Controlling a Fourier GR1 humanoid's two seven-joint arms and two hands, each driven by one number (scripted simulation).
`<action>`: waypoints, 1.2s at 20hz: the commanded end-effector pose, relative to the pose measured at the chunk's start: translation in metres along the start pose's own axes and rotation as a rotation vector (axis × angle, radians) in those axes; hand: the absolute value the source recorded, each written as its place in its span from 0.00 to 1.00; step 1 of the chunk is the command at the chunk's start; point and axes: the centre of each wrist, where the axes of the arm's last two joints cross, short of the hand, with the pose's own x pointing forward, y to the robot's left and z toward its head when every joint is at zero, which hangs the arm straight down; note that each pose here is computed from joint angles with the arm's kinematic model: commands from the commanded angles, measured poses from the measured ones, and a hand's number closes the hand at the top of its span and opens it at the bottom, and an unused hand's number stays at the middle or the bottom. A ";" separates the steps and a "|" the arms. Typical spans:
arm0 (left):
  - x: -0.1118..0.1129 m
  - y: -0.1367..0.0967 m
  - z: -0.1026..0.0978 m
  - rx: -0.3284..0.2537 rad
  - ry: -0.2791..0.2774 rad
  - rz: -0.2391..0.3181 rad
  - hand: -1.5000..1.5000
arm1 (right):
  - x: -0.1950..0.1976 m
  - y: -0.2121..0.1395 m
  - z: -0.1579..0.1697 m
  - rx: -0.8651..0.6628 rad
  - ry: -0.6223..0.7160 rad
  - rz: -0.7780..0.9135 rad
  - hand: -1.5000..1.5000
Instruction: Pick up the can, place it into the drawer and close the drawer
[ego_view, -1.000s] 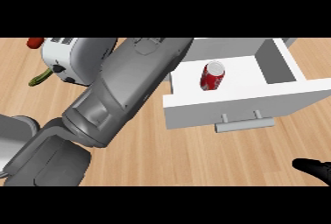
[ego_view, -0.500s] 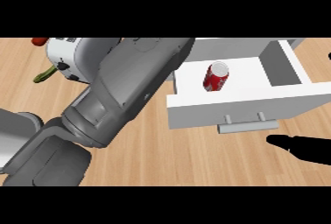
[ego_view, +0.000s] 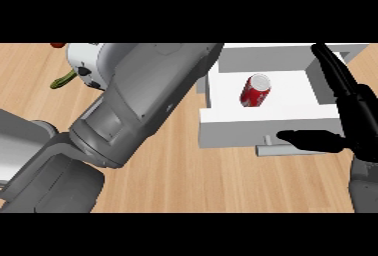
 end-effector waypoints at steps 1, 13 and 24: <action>0.000 0.001 -0.001 -0.009 -0.018 -0.024 0.00 | -0.005 0.027 -0.025 0.036 -0.012 0.104 0.00; 0.018 0.026 -0.013 0.016 -0.009 0.014 0.00 | -0.039 0.123 -0.056 0.074 -0.011 0.285 0.00; -0.013 0.065 -0.018 0.022 0.019 -0.001 0.00 | -0.055 0.133 -0.105 -0.104 0.057 0.374 0.00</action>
